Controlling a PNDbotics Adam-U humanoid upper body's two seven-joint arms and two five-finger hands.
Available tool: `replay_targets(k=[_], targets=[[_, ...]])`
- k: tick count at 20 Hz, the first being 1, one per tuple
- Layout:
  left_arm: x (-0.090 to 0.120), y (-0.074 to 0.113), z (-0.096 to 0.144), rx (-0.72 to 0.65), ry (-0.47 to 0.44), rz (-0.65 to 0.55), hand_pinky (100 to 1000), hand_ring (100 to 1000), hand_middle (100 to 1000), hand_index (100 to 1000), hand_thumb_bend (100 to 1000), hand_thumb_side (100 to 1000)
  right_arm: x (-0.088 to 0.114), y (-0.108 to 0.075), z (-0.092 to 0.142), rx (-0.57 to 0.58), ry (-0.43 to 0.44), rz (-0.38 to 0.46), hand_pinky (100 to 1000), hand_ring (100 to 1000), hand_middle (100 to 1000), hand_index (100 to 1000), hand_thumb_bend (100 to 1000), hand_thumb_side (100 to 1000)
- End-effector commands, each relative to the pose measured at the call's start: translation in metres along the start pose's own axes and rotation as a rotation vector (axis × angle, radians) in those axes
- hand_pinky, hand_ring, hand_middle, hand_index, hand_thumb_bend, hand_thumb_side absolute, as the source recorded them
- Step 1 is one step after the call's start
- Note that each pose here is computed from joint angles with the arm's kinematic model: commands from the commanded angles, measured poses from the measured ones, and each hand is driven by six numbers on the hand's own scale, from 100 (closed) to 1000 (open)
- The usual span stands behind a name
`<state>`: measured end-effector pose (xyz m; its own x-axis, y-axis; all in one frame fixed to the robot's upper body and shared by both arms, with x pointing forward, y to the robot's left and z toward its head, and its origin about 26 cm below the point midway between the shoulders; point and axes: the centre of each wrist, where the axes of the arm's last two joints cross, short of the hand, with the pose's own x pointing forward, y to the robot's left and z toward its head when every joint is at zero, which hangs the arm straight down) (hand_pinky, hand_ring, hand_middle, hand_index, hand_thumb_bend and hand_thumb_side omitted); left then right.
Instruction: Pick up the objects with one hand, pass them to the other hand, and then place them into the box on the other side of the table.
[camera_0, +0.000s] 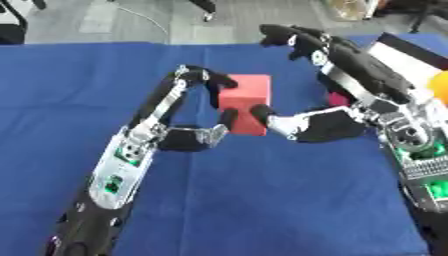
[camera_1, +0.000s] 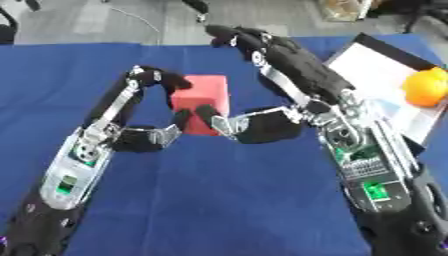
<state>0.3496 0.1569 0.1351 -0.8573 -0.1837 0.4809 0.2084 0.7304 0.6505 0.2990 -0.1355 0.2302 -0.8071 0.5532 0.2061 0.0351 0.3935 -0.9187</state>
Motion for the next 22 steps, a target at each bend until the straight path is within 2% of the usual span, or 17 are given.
replay_targets(k=[1, 10, 22], targets=[[0.0074, 0.009, -0.0075, 0.019, -0.052, -0.053, 784, 432, 344, 456, 100, 222, 0.0001, -0.0036, -0.0015, 0.007, 0.013, 0.006, 743, 883, 844, 1000, 335, 578], [0.0143, 0.012, -0.0112, 0.06, -0.112, -0.128, 774, 439, 348, 463, 100, 221, -0.0039, 0.002, -0.0032, 0.016, 0.056, -0.032, 727, 880, 835, 1000, 332, 593], [0.0148, 0.0103, -0.0106, 0.074, -0.136, -0.169, 770, 442, 349, 465, 100, 225, -0.0075, 0.0058, -0.0041, -0.042, 0.118, -0.01, 717, 870, 809, 1000, 338, 578]])
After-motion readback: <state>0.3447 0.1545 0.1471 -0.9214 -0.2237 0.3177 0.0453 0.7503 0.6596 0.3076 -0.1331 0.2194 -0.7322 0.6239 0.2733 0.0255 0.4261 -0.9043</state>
